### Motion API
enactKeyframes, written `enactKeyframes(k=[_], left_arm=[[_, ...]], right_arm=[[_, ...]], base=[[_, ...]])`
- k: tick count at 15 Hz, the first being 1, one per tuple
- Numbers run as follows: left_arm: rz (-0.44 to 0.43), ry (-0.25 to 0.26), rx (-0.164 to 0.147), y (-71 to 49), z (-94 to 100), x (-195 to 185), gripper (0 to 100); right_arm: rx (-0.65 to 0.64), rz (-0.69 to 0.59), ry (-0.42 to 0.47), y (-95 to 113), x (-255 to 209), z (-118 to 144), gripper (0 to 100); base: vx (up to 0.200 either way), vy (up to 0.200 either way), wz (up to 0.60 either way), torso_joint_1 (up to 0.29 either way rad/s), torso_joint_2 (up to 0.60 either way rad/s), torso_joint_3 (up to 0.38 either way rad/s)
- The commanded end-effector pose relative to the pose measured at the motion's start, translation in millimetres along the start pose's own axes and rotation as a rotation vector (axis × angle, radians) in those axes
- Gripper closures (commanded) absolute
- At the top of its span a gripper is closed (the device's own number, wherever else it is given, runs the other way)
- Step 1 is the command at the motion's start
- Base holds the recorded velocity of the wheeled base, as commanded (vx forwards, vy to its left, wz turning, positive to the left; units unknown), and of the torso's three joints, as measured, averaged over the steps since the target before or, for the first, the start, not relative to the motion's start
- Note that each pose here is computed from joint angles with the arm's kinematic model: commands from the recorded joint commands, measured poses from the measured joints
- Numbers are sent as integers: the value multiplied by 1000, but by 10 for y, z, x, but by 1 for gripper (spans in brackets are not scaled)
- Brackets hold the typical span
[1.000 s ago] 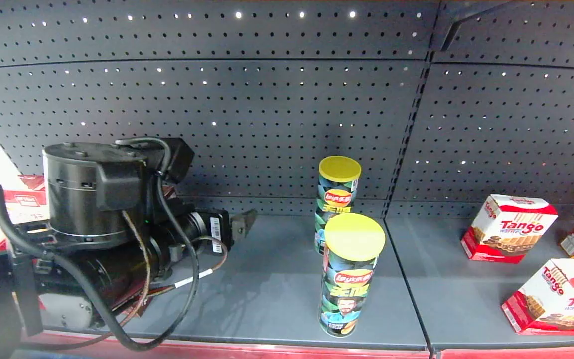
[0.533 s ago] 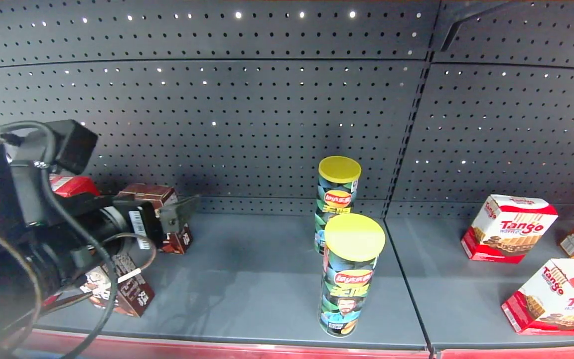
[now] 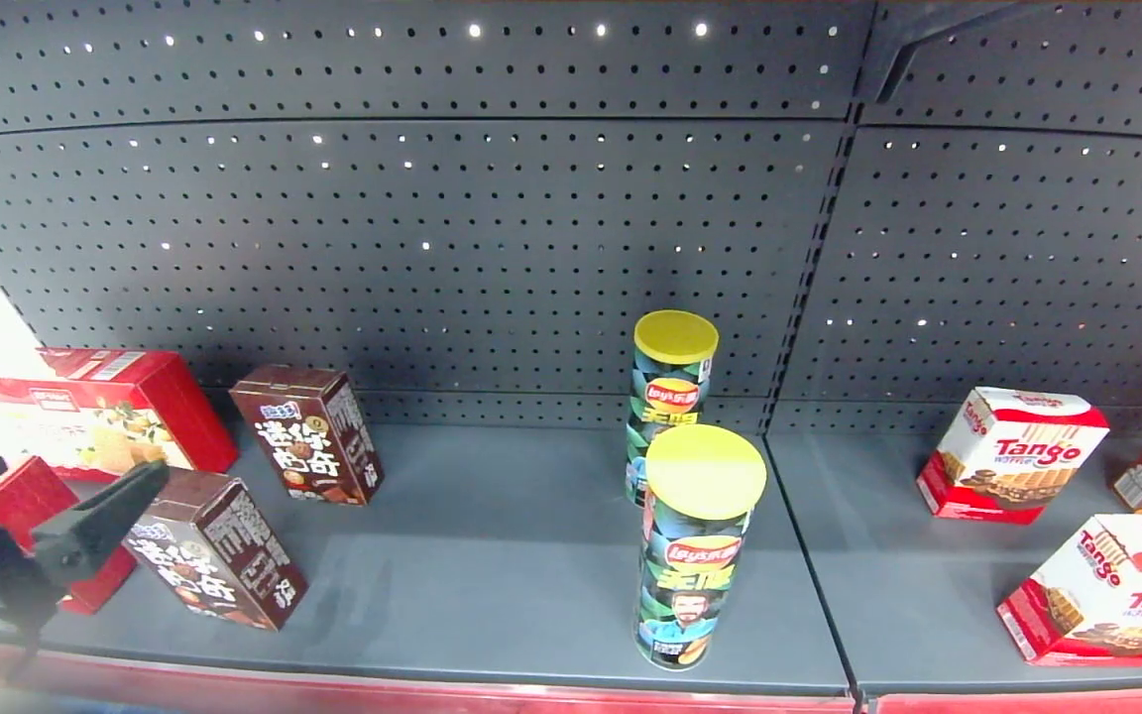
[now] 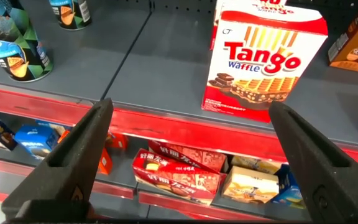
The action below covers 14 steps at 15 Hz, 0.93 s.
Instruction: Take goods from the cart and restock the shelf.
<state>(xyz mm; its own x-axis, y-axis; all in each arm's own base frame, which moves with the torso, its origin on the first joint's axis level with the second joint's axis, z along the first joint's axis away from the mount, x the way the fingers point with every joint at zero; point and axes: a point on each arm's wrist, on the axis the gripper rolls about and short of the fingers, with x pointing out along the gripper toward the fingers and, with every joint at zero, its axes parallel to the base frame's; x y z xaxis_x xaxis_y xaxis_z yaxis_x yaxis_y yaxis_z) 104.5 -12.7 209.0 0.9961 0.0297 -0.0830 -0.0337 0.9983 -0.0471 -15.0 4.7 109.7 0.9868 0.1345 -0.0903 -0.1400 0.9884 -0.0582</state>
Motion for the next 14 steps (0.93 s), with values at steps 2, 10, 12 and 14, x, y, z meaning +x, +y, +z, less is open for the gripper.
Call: enactKeyframes(k=[2, 10, 12, 14], left_arm=[[98, -119, -29, 150, -75, -386, 0], [129, -114, 84, 261, -952, -1173, 0], [163, -69, 77, 268, -1201, -1307, 0], [160, -78, 69, 267, -1201, -1297, 0]], right_arm=[[-4, -1, -12, 0, -10, 27, 0], [0, -1, 8, 11, 2, -138, 0], [-3, -1, -15, 25, -23, -253, 0], [-4, -6, -22, 23, -18, -260, 0]], base=[[0, 0, 0, 0, 0, 0], [0, 0, 0, 0, 0, 0], [0, 0, 0, 0, 0, 0], [0, 0, 0, 0, 0, 0]])
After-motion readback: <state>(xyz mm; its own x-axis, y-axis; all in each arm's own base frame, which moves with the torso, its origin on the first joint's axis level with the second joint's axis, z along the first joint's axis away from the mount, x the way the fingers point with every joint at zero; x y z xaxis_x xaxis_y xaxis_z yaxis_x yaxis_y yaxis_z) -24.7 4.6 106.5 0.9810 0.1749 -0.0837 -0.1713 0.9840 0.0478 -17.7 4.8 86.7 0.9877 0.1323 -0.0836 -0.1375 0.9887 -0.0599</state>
